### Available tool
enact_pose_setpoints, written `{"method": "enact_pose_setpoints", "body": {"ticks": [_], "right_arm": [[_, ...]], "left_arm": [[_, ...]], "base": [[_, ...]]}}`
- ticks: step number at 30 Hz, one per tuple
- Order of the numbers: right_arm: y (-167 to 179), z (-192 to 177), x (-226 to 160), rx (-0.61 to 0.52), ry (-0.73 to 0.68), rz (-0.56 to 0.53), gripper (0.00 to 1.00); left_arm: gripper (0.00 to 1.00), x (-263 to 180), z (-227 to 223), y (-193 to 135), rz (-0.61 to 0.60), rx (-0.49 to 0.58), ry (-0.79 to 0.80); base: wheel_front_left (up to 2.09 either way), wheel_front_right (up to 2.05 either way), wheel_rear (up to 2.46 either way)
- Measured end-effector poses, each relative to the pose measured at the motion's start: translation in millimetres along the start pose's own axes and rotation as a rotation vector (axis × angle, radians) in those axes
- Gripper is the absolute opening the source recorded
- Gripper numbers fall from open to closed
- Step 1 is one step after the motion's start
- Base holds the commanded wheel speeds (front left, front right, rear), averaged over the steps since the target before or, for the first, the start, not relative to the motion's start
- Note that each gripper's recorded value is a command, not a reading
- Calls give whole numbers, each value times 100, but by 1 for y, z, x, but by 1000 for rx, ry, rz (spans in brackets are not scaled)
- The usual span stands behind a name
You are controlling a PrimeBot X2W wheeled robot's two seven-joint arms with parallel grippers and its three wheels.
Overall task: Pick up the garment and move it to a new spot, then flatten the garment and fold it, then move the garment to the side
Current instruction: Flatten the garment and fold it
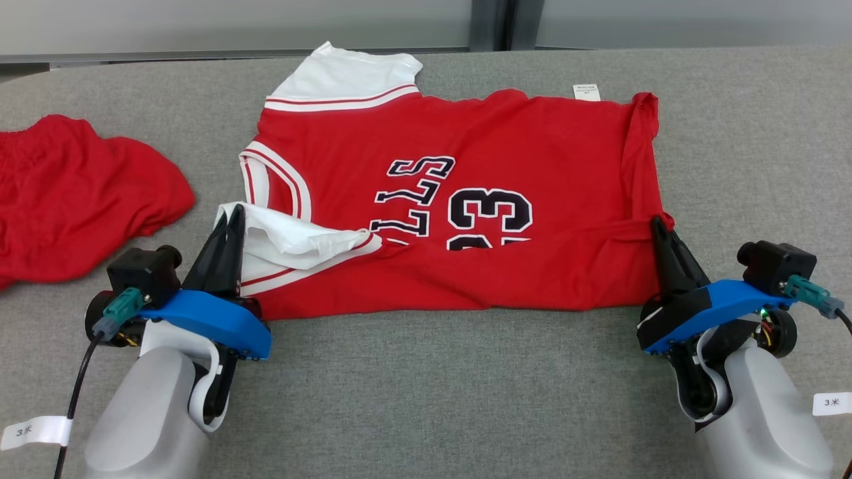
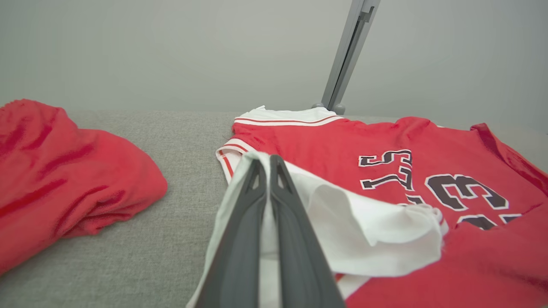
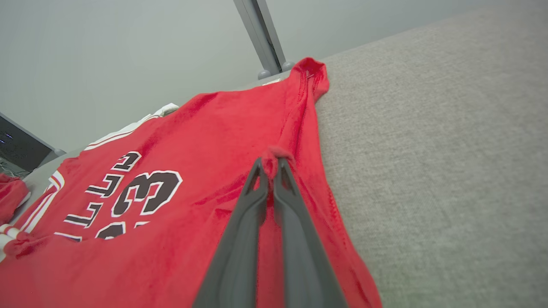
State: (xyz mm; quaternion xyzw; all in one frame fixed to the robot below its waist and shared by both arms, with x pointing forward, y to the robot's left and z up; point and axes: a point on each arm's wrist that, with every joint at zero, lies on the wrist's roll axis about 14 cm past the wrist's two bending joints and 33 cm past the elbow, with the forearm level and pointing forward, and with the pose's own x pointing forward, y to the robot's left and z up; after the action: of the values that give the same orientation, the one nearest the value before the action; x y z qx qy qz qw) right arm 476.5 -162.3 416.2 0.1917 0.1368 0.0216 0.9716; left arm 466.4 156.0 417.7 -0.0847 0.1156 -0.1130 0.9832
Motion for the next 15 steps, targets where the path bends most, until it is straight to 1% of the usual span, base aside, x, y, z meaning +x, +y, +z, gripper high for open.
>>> {"method": "enact_pose_setpoints", "body": {"ticks": [1,8,15], "right_arm": [[0,0,1,-11,-1,1,100],[-1,6,-10,-90,-41,13,100],[-21,-7,-31,-143,3,-18,100]], "left_arm": [[100,1,0,1,2,2,2],[100,-9,6,8,37,-6,-23],[100,-40,-16,15,89,-38,8]], "base": [[0,0,0],[0,0,0],[0,0,0]]}}
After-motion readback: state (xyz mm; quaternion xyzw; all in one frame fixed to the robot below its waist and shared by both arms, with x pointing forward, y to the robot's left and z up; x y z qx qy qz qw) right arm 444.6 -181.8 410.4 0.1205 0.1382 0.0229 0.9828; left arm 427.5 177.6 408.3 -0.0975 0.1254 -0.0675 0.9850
